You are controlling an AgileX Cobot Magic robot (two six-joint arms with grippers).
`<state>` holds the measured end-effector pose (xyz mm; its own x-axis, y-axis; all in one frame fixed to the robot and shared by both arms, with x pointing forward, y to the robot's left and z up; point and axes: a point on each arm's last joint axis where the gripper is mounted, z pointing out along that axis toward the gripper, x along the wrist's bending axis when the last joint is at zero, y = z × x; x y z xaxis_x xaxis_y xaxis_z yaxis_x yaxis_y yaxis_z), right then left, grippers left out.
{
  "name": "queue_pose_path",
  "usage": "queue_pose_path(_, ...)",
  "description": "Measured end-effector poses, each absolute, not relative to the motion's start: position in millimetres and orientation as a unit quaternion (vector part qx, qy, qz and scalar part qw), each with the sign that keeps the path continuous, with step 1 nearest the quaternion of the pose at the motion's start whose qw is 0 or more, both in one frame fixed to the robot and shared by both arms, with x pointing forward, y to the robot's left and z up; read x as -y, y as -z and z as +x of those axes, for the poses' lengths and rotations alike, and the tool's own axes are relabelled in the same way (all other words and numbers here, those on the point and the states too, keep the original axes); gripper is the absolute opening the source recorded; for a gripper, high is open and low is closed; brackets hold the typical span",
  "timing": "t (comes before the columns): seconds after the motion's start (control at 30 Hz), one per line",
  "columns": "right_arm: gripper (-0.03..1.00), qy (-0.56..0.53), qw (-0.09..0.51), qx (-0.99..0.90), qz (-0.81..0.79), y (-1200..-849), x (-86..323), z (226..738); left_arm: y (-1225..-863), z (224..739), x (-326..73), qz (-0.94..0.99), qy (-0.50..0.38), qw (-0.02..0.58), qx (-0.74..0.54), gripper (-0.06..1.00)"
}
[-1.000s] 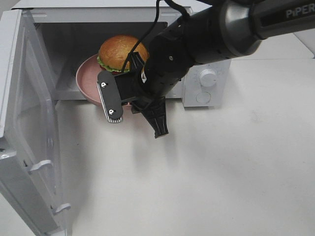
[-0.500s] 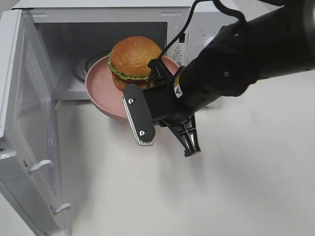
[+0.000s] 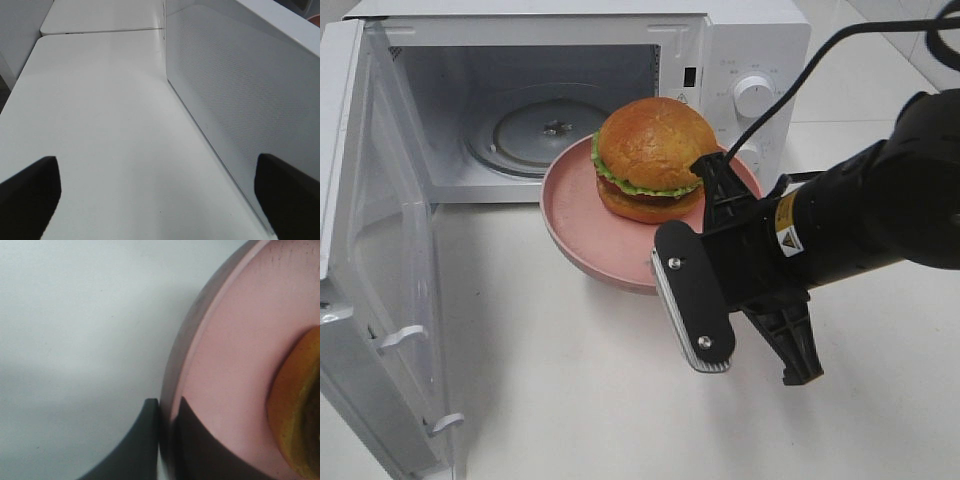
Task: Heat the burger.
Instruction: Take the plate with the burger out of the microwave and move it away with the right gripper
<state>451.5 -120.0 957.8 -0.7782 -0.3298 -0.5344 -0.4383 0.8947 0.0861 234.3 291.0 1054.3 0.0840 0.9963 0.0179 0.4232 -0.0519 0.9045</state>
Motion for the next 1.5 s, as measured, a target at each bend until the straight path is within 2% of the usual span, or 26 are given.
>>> queue_pose_path(0.57, 0.05, -0.108, 0.283, -0.932, -0.197, -976, 167, 400, -1054, 234, -291, 0.625, -0.368, 0.389, -0.568, 0.97)
queue_pose_path(1.1, 0.05, -0.096, 0.271, -0.949, -0.125, -989, 215, 353, -1054, 234, -291, 0.625, -0.368, 0.389, -0.568, 0.97)
queue_pose_path(1.5, 0.05, -0.053, 0.237, -0.970, -0.020, -990, 242, 332, -1054, 234, -291, 0.625, -0.368, 0.389, -0.568, 0.97)
